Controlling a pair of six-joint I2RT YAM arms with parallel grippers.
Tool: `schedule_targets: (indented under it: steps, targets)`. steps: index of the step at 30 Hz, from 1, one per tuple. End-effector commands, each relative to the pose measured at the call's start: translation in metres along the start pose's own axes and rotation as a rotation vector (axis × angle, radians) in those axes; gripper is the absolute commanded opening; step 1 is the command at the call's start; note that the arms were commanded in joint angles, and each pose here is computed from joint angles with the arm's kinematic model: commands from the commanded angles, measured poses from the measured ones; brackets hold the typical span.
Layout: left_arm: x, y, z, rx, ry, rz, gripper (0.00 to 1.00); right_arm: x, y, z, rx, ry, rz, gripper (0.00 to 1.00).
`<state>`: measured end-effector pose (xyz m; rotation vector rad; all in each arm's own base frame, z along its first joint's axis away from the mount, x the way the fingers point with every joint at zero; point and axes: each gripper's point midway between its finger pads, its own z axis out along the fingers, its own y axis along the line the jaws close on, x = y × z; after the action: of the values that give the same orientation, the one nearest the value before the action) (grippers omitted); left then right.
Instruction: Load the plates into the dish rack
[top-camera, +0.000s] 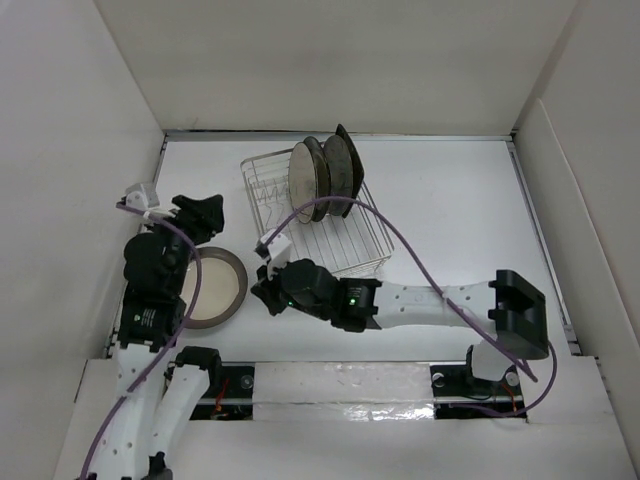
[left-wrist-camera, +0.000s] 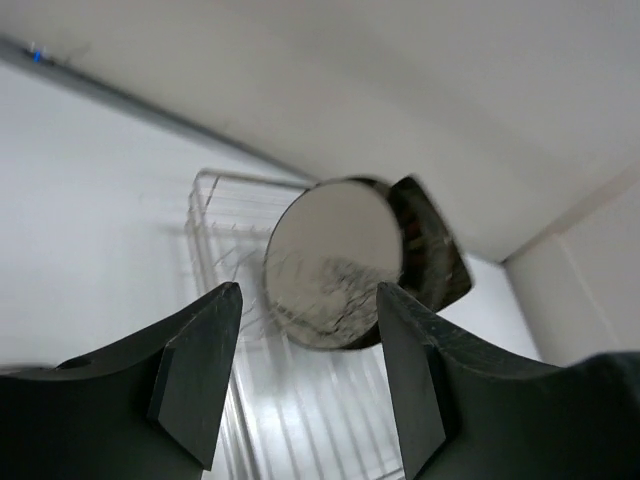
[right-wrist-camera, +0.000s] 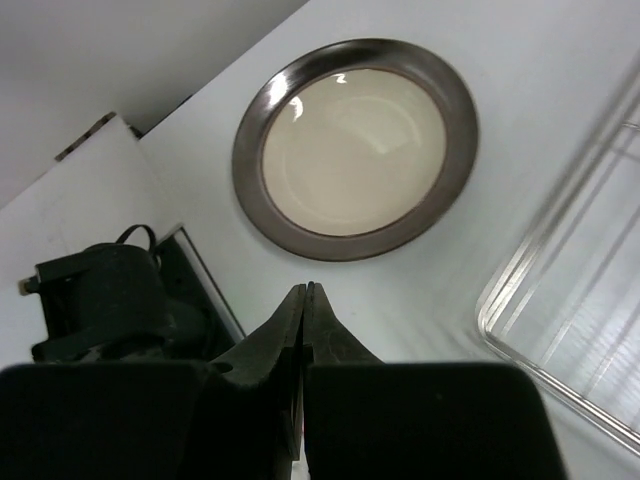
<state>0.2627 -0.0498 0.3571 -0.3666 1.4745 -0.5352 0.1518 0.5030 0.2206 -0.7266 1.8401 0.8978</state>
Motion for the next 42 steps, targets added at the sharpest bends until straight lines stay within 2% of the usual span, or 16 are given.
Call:
schedule_targets:
  steps: [1, 2, 3, 6, 7, 10, 12, 15, 17, 20, 24, 35, 39, 42]
  targets:
    - [0.068, 0.051, 0.014, -0.177, 0.225, 0.038, 0.53, -0.053, -0.016, -0.033, 0.049, -0.162, 0.028, 0.00]
    - [0.088, 0.060, 0.021, -0.203, 0.295, 0.031, 0.54, -0.040, -0.025, -0.037, 0.068, -0.147, 0.021, 0.00]
    - [0.099, 0.067, 0.022, -0.226, 0.331, 0.030, 0.54, -0.052, -0.030, -0.053, 0.084, -0.185, 0.033, 0.00]
    - [0.118, 0.093, 0.031, -0.332, 0.374, 0.050, 0.55, -0.044, -0.059, -0.077, 0.146, -0.205, 0.039, 0.00]
    - [0.121, 0.106, 0.032, -0.385, 0.376, 0.060, 0.56, -0.062, -0.064, -0.098, 0.142, -0.259, 0.060, 0.00]
    - [0.143, 0.134, 0.038, -0.500, 0.448, 0.099, 0.58, -0.078, -0.095, -0.137, 0.186, -0.340, 0.085, 0.00]
    - [0.162, 0.152, 0.037, -0.566, 0.525, 0.136, 0.67, -0.080, -0.111, -0.154, 0.219, -0.357, 0.079, 0.00]
    - [0.175, 0.172, 0.034, -0.633, 0.610, 0.185, 0.73, -0.086, -0.138, -0.183, 0.274, -0.392, 0.085, 0.00]
    - [0.186, 0.186, 0.031, -0.678, 0.652, 0.193, 0.73, -0.088, -0.155, -0.198, 0.297, -0.430, 0.097, 0.00]
    - [0.199, 0.209, 0.023, -0.734, 0.695, 0.149, 0.70, -0.081, -0.171, -0.203, 0.299, -0.433, 0.118, 0.00]
    - [0.203, 0.233, 0.021, -0.775, 0.698, 0.066, 0.73, -0.077, -0.169, -0.204, 0.234, -0.419, 0.123, 0.00]
    - [0.234, 0.234, 0.045, -0.724, 0.771, -0.015, 0.79, -0.073, -0.163, -0.197, 0.194, -0.398, 0.117, 0.00]
    - [0.227, 0.238, 0.055, -0.732, 0.731, 0.000, 0.79, -0.072, -0.160, -0.192, 0.178, -0.388, 0.117, 0.00]
    - [0.210, 0.243, 0.078, -0.751, 0.649, 0.019, 0.79, -0.070, -0.159, -0.189, 0.169, -0.380, 0.117, 0.00]
